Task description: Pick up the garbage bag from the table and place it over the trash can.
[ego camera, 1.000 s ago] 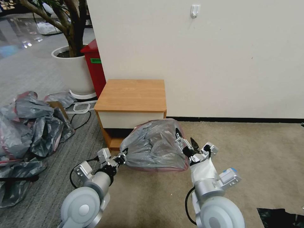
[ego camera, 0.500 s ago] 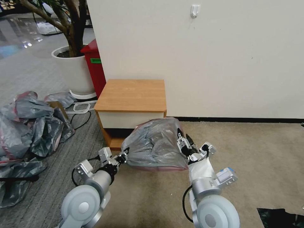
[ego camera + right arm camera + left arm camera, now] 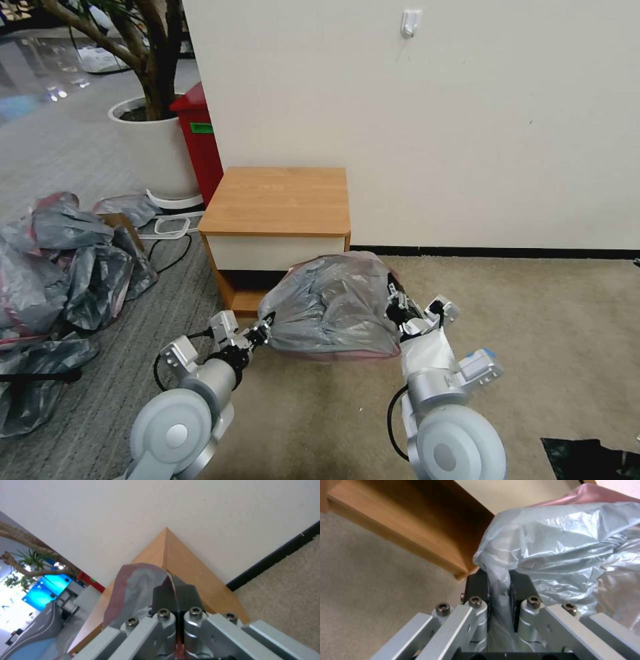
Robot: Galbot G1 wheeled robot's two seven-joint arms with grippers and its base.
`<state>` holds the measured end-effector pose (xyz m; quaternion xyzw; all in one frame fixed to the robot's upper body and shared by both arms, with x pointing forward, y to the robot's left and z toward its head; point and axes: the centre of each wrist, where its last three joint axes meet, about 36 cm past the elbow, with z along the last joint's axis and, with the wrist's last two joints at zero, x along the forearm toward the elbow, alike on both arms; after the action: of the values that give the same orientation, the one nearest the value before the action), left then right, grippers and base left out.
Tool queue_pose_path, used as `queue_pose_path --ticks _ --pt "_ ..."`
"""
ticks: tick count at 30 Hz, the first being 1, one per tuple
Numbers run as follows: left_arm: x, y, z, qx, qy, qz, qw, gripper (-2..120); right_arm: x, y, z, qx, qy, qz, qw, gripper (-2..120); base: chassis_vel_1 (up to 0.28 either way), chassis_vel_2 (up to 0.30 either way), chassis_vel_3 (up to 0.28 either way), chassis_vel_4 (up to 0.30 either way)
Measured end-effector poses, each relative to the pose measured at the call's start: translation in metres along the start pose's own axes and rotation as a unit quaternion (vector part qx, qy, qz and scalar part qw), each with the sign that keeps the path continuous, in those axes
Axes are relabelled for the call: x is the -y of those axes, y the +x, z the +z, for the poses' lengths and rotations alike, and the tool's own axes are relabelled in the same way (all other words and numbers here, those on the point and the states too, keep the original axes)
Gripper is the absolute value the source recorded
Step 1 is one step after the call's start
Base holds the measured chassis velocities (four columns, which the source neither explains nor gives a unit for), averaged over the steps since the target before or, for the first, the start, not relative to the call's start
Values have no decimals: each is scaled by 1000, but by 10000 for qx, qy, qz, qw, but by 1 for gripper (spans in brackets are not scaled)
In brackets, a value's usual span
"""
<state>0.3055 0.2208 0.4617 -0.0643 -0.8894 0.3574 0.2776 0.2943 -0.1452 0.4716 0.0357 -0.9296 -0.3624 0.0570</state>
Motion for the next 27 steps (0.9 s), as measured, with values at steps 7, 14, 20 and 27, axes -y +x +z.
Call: queue_pose_path --ticks 7,14,20,27 --pt "0 3 3 -102 -29 115 9999 8 8 -11 -15 -113 174 -57 9998 0 0 0 0 0" --pt "-5 11 4 -143 -32 147 9998 8 21 -13 -32 -550 406 121 9976 0 0 0 0 0" --pt "-7 13 1 -98 -26 225 9997 8 25 -10 -39 -995 432 258 9938 0 0 0 0 0" --pt "-11 16 -3 -35 33 358 9993 8 30 -5 -52 -1377 408 313 9891 0 0 0 0 0"
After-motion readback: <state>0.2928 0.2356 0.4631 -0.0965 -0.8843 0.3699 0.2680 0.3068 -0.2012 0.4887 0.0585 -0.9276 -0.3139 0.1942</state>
